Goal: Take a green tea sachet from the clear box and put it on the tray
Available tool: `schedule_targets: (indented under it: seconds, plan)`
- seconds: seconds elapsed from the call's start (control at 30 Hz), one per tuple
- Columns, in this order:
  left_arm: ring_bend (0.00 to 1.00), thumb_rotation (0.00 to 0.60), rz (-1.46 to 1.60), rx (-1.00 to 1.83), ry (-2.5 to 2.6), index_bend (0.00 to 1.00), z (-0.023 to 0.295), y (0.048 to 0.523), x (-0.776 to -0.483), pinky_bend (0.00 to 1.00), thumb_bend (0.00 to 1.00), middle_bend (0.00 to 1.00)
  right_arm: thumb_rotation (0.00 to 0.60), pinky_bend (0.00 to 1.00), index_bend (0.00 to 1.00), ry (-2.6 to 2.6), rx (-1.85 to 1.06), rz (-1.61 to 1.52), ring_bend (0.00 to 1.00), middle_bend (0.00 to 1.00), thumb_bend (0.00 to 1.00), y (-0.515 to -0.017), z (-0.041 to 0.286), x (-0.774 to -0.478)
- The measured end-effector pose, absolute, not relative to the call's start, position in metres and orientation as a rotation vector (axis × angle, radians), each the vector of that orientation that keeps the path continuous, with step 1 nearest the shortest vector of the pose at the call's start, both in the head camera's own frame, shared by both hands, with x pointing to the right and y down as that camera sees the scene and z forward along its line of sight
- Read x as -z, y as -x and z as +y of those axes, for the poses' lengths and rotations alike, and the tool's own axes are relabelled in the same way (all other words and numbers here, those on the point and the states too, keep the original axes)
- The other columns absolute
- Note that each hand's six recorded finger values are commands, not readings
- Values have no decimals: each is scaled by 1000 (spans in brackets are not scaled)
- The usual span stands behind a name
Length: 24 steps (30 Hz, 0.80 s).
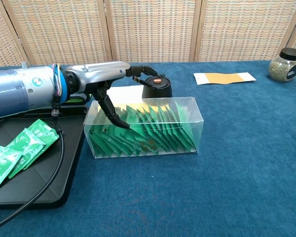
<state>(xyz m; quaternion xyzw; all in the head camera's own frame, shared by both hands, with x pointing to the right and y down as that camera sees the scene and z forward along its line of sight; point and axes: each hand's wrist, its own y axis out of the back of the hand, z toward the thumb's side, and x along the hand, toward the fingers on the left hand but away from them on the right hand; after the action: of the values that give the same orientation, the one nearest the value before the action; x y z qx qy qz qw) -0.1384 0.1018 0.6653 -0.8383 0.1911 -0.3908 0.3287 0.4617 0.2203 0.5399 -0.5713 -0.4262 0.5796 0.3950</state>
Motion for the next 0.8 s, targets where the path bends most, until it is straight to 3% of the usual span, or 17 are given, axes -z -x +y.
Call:
schedule_targets:
  seconds: [0.27, 0.47, 0.8]
  plan:
    - [0, 600, 482, 1049, 2182, 13, 102, 133, -675, 0, 78, 0, 600, 0, 0, 1455, -1474, -1083, 0, 0, 0, -463, 220, -540]
    - [0, 600, 478, 1053, 2192, 85, 102, 131, -676, 0, 347, 0, 600, 0, 0, 1458, -1475, -1088, 0, 0, 0, -464, 219, -540]
    - [0, 600, 511, 1026, 2196, 130, 92, 135, -666, 0, 366, 0, 600, 0, 0, 1465, -1478, -1083, 0, 0, 0, -463, 220, -542]
